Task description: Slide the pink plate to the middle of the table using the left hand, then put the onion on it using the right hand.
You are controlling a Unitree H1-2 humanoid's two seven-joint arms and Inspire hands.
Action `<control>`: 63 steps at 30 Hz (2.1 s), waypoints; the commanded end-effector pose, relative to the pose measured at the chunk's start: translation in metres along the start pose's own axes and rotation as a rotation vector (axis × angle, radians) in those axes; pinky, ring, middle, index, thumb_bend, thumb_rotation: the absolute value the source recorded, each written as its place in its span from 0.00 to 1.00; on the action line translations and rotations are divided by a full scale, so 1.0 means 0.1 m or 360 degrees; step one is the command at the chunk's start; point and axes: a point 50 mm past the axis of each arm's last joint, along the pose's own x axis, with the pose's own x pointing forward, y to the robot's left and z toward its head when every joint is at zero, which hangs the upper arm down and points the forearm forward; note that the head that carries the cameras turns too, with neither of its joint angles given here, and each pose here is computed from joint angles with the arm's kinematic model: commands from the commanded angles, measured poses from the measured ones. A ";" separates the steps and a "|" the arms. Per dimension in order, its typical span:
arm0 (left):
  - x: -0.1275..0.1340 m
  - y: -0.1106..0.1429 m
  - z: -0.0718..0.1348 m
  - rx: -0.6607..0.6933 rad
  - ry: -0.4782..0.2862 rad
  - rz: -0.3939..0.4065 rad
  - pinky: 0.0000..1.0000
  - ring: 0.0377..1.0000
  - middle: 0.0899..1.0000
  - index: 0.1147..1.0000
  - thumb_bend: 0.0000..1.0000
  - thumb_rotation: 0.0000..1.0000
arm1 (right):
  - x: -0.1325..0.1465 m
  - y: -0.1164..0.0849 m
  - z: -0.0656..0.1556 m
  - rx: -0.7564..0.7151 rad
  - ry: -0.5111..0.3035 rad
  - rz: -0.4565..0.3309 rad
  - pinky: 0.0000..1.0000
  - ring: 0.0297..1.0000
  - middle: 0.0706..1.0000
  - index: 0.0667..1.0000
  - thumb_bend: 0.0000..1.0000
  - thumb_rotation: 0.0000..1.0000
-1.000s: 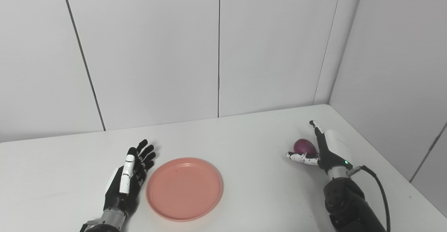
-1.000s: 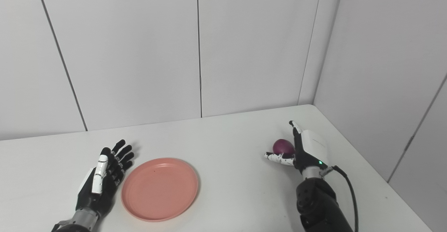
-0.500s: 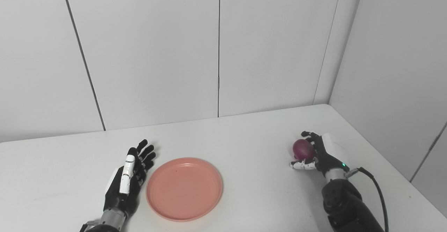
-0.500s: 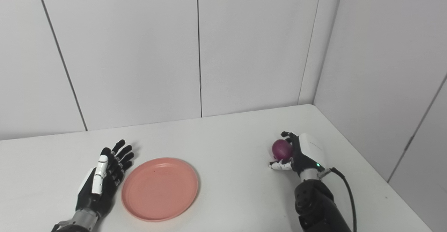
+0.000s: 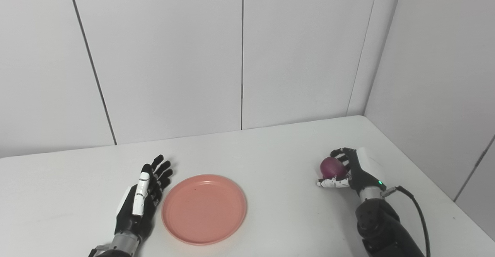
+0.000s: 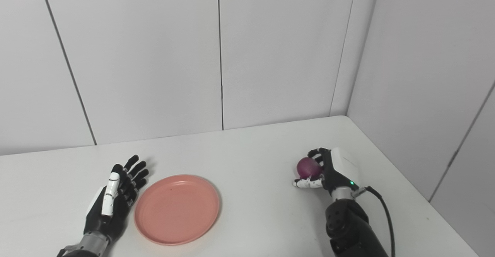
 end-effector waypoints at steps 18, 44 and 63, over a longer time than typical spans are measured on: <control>0.04 -0.14 0.08 0.0018 -0.0064 -0.0023 0.95 0.93 0.93 0.91 0.61 1.00 | -0.18 -0.14 0.74 0.0305 -0.0637 -0.0174 0.16 0.22 0.43 0.45 0.52 0.00; 0.08 -0.37 0.10 0.0064 -0.0082 -0.0030 0.97 0.94 0.93 0.93 0.61 1.00 | -0.54 0.67 1.87 0.0443 -0.1120 0.0402 0.15 0.20 0.43 0.45 0.52 0.00; 0.09 -0.40 0.08 0.0071 -0.0089 -0.0037 0.95 0.94 0.94 0.93 0.60 1.00 | -0.60 1.13 1.99 0.0281 -0.1283 0.0587 0.26 0.31 0.36 0.49 0.51 0.00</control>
